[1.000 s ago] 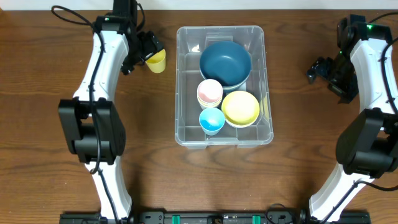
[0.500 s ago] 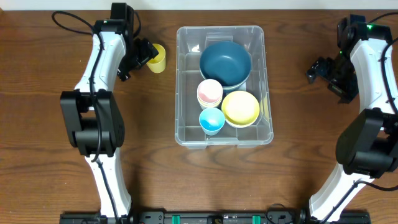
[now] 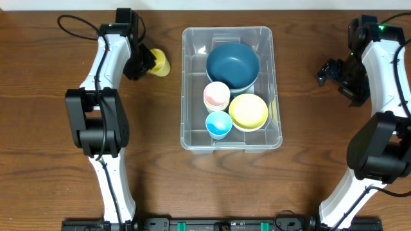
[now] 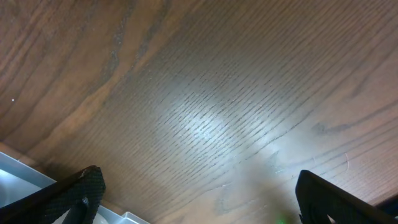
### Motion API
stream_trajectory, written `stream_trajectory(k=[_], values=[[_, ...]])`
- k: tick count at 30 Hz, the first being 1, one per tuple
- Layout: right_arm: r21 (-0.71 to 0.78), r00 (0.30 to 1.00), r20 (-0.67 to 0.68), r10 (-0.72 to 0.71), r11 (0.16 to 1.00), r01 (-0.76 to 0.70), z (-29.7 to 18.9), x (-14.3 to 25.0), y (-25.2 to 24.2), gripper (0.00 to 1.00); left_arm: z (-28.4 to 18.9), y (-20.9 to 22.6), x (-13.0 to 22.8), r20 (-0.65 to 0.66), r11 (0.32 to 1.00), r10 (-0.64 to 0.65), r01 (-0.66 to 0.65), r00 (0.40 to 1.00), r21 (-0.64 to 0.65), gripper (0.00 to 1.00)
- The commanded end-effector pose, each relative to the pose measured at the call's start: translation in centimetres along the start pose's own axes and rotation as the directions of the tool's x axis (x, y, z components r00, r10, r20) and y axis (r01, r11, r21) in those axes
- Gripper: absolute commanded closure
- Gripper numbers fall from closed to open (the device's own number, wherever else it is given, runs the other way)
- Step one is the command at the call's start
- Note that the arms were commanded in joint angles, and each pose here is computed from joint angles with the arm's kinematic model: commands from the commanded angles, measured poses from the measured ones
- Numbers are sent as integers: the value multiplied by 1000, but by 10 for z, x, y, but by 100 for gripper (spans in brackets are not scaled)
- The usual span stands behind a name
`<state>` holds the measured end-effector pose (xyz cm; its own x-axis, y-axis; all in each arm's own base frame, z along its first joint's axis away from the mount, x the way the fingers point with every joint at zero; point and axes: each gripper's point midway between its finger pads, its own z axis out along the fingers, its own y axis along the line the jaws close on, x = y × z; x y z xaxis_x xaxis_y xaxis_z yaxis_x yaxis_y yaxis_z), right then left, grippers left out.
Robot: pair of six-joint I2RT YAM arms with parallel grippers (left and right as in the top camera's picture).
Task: Pack container
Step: 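Move the left gripper to the last yellow cup and grasp it, then lift the yellow cup and carry it over the light blue cup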
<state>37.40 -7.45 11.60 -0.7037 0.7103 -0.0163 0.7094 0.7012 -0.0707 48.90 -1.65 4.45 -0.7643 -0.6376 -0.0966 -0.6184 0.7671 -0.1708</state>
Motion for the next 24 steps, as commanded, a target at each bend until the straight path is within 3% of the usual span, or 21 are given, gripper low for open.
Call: stream_trajectory(k=[1,3,9,16,24], values=[[-5,1000,14,15,1000,-15,-6,1,0,1,2,5,-1,6,1000,-4,4,1000,-20,81],[-5,1000,14,15,1000,-15,-6,1,0,1,1,5,-1,7,1000,-5,5,1000,-20,94],[-5,1000,14,15,1000,-15,-6,1,0,1,-13,1,-4,24,1000,-6,6,1000,7,94],[-5,1000,14,15,1000,-15,-6,1,0,1,-119,-13,-6,142,983,71,-93,987,156,94],[-5,1000,14,16,1000,-15,-6,1,0,1,-249,-20,113,160,880,361,-393,919,267,94]])
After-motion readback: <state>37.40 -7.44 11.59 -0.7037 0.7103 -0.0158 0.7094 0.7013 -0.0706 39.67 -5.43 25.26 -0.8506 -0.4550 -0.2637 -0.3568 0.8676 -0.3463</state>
